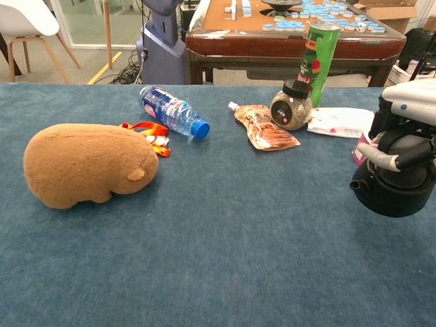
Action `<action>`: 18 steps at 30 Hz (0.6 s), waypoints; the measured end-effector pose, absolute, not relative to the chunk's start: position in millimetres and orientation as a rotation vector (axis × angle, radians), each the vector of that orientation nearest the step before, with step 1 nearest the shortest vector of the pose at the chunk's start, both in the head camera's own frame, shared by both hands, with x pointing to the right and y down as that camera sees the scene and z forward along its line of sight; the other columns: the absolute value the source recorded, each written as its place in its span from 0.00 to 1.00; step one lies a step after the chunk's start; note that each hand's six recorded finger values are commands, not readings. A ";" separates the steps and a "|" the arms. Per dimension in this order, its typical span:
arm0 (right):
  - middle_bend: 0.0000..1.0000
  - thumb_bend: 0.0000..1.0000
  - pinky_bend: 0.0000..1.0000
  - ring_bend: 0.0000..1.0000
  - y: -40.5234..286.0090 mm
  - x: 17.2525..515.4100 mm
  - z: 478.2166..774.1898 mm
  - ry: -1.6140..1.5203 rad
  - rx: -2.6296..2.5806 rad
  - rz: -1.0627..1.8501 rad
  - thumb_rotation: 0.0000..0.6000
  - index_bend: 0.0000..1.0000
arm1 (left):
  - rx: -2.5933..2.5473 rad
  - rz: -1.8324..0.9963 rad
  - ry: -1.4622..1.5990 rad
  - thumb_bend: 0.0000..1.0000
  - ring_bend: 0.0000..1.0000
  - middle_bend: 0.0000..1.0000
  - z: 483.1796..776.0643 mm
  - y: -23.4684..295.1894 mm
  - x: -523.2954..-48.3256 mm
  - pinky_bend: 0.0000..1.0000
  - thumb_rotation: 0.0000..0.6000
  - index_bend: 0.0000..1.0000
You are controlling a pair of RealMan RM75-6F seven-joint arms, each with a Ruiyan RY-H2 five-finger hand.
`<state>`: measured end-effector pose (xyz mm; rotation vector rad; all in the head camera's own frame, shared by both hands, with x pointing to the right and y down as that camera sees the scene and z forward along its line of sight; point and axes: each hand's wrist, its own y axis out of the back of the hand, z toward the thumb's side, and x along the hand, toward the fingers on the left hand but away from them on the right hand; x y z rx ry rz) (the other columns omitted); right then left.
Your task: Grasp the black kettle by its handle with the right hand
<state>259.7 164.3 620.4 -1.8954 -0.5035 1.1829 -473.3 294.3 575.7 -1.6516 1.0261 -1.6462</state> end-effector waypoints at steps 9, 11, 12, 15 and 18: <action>0.96 0.55 0.45 0.85 164.8 261.9 619.6 -0.497 -1.878 1.185 0.88 1.00 | -1.659 -1.647 1.023 0.20 0.15 0.05 578.9 293.4 -472.5 0.05 1.00 0.11; 0.96 0.55 0.45 0.85 164.7 262.3 619.1 -0.495 -1.870 1.185 0.88 1.00 | -1.660 -1.646 1.024 0.20 0.15 0.05 579.1 293.1 -472.4 0.05 1.00 0.11; 0.96 0.55 0.45 0.85 164.7 262.4 618.9 -0.494 -1.868 1.184 0.88 1.00 | -1.661 -1.645 1.024 0.20 0.15 0.05 579.4 293.0 -472.2 0.05 1.00 0.11; 0.96 0.55 0.45 0.85 164.7 262.8 618.6 -0.489 -1.863 1.185 0.88 1.00 | -1.663 -1.645 1.022 0.20 0.15 0.05 580.1 293.1 -472.1 0.05 1.00 0.11; 0.96 0.55 0.45 0.85 164.8 262.9 618.4 -0.487 -1.860 1.187 0.88 1.00 | -1.664 -1.645 1.025 0.20 0.15 0.05 580.3 293.4 -472.4 0.05 1.00 0.11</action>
